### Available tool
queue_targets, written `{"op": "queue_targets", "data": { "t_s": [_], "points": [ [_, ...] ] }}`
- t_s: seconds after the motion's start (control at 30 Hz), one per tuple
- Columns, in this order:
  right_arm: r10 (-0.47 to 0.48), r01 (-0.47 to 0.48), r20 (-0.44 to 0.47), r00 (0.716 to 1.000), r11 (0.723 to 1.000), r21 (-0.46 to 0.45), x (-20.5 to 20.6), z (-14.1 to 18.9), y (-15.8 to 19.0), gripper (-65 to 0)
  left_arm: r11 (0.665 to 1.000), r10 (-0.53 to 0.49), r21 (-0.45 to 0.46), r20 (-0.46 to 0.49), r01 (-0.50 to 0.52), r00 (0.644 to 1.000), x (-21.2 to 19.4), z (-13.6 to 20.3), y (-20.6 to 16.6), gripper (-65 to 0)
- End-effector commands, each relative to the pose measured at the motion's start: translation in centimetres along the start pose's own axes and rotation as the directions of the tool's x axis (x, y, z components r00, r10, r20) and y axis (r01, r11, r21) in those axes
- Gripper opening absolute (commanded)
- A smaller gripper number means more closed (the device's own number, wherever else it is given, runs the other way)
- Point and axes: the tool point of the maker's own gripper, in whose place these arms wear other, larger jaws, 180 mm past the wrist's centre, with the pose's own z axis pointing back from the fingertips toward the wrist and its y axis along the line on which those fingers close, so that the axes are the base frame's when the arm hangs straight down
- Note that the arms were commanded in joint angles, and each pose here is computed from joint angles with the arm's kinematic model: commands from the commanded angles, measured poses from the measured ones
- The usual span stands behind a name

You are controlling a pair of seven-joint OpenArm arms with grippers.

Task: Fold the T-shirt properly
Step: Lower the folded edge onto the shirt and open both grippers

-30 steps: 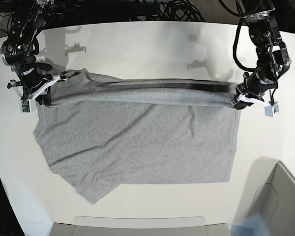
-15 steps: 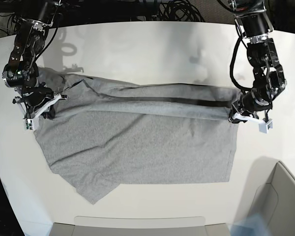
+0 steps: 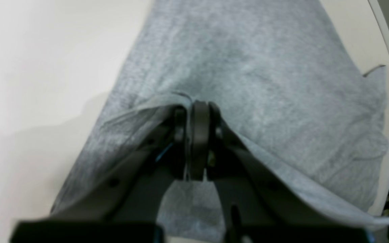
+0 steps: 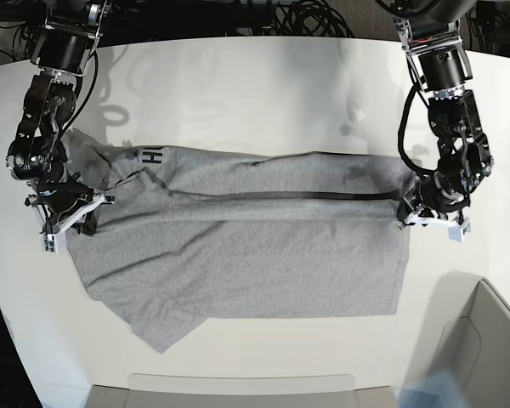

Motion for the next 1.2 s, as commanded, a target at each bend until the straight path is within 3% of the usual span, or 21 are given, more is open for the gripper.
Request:
{"op": "queue_targets", "data": {
  "t_s": [0.0,0.17,0.27,0.37,0.5,0.7,0.83,0.97,1.17],
  "points": [
    [0.015,-0.014,0.075,0.997,1.000,-0.010,2.8,0.4,-0.5,-65.0,1.000,-0.008,-0.018,0.055,0.009,0.998,2.1,0.4,-0.7,-65.0],
    [0.037,-0.034,0.044,0.998,0.998,-0.059,2.9,-0.5,-1.7,-65.0,1.000,-0.004,-0.015,0.074,0.006,0.997,2.4,0.3,-0.6,-64.9],
    [0.032,-0.030,0.036,0.999,0.998,-0.060,2.8,-0.8,-1.9,-64.7,1.000,-0.002,-0.013,0.074,0.003,0.997,2.4,0.3,-0.5,-53.3],
    [0.027,-0.025,0.046,0.999,0.998,-0.051,3.1,-0.7,-1.7,-52.4,1.000,-0.002,-0.014,0.070,0.003,0.998,2.2,0.3,-0.5,-44.0],
    [0.023,-0.020,0.077,0.997,0.999,-0.041,4.0,-0.2,-1.8,-41.9,1.000,-0.003,-0.014,0.066,0.004,0.998,2.1,0.4,-0.5,-44.6],
    [0.012,-0.010,0.166,0.986,1.000,-0.017,6.7,1.9,-2.2,-41.4,0.999,-0.031,-0.035,0.101,0.035,0.994,3.1,1.3,-1.7,-44.6],
    [-0.020,0.028,0.141,0.990,0.998,-0.053,4.3,4.2,-3.9,-41.4,0.993,-0.101,-0.048,0.111,0.107,0.989,2.2,3.5,-2.6,-44.6],
    [-0.087,0.092,0.071,0.994,0.994,-0.062,-0.9,6.2,-5.0,-41.4,0.988,-0.149,-0.033,0.087,0.153,0.985,0.0,4.9,-2.1,-44.6],
    [-0.281,0.282,0.027,0.959,0.955,-0.093,-7.2,7.7,-8.5,-41.4,0.988,-0.154,-0.019,0.064,0.156,0.986,-1.5,5.3,-1.1,-44.6]
  ]
}}
